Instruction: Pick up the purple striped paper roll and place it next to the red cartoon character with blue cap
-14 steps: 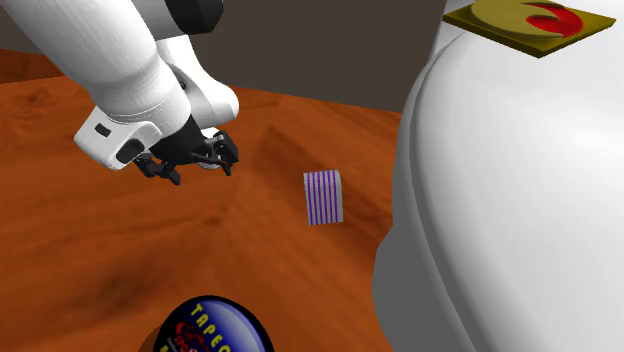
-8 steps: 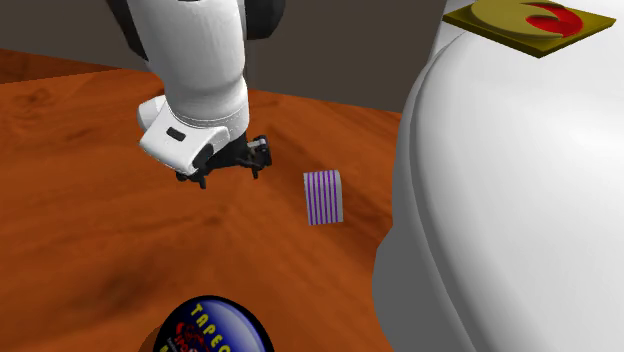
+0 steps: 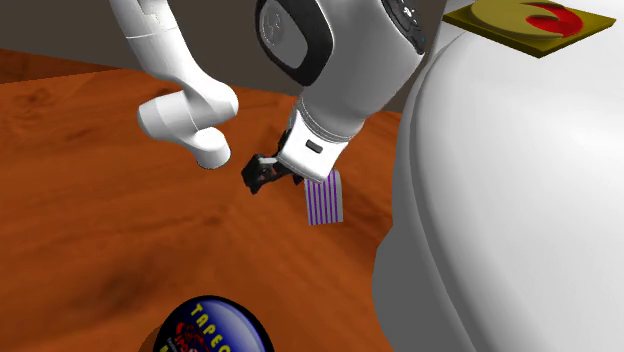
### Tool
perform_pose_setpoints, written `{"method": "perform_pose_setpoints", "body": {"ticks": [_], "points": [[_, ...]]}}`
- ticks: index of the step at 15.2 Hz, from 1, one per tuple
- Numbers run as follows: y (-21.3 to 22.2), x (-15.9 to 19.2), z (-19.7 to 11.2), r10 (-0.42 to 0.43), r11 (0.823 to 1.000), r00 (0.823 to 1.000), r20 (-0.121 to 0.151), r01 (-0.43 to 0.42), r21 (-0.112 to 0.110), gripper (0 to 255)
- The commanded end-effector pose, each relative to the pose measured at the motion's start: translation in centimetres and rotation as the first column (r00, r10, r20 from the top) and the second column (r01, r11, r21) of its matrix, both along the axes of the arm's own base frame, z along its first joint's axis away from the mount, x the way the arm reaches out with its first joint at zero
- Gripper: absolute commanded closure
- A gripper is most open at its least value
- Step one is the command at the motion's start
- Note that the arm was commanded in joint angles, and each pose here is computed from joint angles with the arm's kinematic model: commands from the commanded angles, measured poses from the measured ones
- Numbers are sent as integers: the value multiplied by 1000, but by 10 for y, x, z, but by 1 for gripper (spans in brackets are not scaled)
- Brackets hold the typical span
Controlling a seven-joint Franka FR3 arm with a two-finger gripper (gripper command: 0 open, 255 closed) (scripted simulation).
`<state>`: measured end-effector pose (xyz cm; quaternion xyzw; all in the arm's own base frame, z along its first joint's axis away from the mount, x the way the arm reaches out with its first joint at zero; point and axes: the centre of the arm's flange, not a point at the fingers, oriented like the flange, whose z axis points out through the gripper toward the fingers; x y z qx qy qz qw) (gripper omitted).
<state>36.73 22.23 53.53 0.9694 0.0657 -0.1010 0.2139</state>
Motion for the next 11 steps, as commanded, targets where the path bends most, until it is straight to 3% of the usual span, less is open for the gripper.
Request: {"method": "perform_pose_setpoints", "body": {"ticks": [1, 2, 3, 4, 8, 9, 11], "points": [[52, 8, -26, 84, 995, 996, -32, -85, -59, 0], [69, 9, -35, 107, 989, 993, -48, -111, -92, 0], [-14, -20, 26, -102, 981, 990, -101, 83, -175, 0], [-14, -20, 26, -102, 981, 990, -101, 83, -175, 0], [41, -6, -9, -13, 967, 991, -134, -21, -253, 0], [-25, -32, 41, -182, 941, 972, -152, 127, -312, 0], [-13, -28, 32, -160, 940, 974, -158, 102, -325, 0]]}}
